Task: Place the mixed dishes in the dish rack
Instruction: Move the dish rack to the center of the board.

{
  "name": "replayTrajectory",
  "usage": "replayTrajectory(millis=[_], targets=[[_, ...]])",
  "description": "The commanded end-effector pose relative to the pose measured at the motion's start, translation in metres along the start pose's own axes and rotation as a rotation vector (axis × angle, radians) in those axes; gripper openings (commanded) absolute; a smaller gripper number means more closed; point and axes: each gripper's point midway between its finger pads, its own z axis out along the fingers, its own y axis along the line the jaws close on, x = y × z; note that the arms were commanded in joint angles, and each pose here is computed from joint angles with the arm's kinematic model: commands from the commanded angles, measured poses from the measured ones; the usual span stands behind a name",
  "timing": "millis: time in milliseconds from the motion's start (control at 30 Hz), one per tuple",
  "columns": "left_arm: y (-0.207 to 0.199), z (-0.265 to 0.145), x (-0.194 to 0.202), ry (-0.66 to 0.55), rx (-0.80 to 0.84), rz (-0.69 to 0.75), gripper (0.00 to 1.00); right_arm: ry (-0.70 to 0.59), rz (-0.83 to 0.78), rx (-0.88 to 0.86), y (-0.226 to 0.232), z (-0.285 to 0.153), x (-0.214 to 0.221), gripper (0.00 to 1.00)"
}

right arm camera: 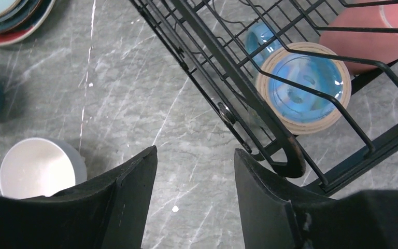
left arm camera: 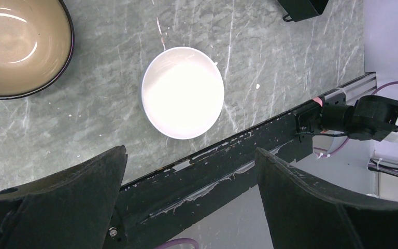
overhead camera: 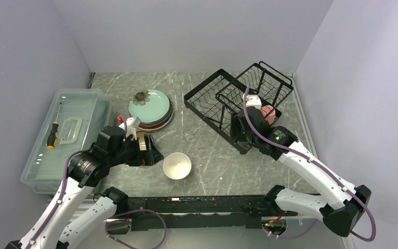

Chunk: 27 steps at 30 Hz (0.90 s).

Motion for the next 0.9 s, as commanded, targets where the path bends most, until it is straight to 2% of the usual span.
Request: replayTrajectory(millis=[0, 100, 200, 367, 667, 867], targets=[[-0.007, -0.002, -0.006, -0.028, 0.036, 0.011, 1.00, -0.028, -0.039, -0.110, 0.014, -0.020, -0.019, 0.60], [-0.008, -0.002, -0.006, -0.028, 0.040, 0.012, 0.99, 0.000, -0.082, -0.223, 0.028, -0.043, -0.023, 0.60], [-0.009, -0.002, -0.006, -0.028, 0.047, 0.014, 0.99, -0.025, -0.093, -0.297, 0.036, -0.068, -0.038, 0.61], [-0.010, -0.002, -0.005, -0.025, 0.053, 0.017, 0.99, -0.159, -0.094, -0.254, 0.026, -0.097, -0.085, 0.61], [-0.010, -0.003, -0.005, -0.026, 0.056, 0.017, 0.99, -0.221, -0.238, -0.085, 0.019, -0.074, -0.132, 0.61], [-0.011, -0.005, -0.005, -0.035, 0.064, 0.021, 0.99, -0.197, -0.262, -0.081, 0.017, -0.049, -0.135, 0.61]])
